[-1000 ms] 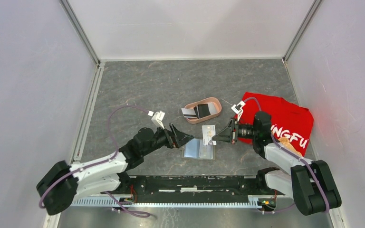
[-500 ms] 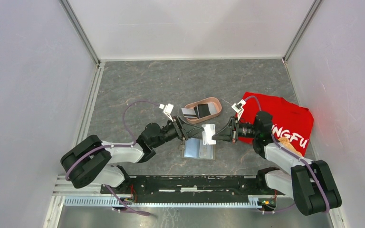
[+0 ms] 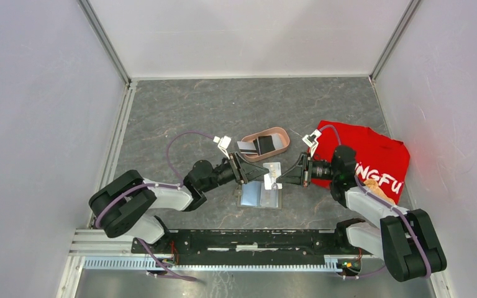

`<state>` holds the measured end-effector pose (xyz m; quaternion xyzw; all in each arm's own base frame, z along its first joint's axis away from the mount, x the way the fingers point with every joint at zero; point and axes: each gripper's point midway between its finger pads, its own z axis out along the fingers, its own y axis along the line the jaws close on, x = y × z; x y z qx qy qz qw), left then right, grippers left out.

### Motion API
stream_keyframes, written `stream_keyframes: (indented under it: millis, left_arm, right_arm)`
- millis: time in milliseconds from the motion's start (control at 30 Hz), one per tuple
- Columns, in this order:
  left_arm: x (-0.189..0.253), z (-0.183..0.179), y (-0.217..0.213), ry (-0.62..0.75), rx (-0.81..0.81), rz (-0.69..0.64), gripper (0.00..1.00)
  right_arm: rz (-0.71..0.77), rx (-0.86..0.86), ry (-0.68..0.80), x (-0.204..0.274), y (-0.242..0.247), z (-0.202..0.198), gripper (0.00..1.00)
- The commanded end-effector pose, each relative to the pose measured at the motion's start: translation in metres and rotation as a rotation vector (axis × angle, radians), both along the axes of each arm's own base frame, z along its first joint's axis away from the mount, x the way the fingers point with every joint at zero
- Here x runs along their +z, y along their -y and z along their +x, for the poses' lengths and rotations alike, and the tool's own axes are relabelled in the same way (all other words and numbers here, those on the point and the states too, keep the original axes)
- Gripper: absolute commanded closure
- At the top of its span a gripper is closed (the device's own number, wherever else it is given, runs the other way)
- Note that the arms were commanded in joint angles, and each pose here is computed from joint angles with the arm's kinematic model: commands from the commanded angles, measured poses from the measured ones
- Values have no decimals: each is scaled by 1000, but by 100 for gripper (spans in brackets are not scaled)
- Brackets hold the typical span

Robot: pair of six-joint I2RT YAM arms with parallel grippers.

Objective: Put the credit cards into the card holder
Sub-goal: Insert the credit card into the card holder.

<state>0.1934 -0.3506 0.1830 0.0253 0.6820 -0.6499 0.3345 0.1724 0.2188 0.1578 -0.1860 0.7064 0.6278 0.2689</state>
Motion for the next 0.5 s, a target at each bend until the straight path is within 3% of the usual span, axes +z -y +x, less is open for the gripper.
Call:
stream_keyframes:
  millis: [0,100,200,233,367,467]
  left_arm:
    - [27,-9,7,31,-64,-100,47]
    - [29,-17,11,19,-104,-139,60]
    - [30,-24,8,3,-124,-189,94]
    - [31,-26,5,4,-124,-208,98]
    - [32,-28,-7,37,-82,-202,98]
    - [32,-29,-15,71,-50,-159,98]
  right_arm:
    - [21,21,62,12,-2,0,100]
    - [27,29,47,13,-4,0,100]
    - [28,38,43,13,-5,-2,100]
    - [27,37,46,12,-4,-4,100]
    - [-32,51,76,1,-3,-4,100]
    - [-63,64,104,-7,-2,-1,79]
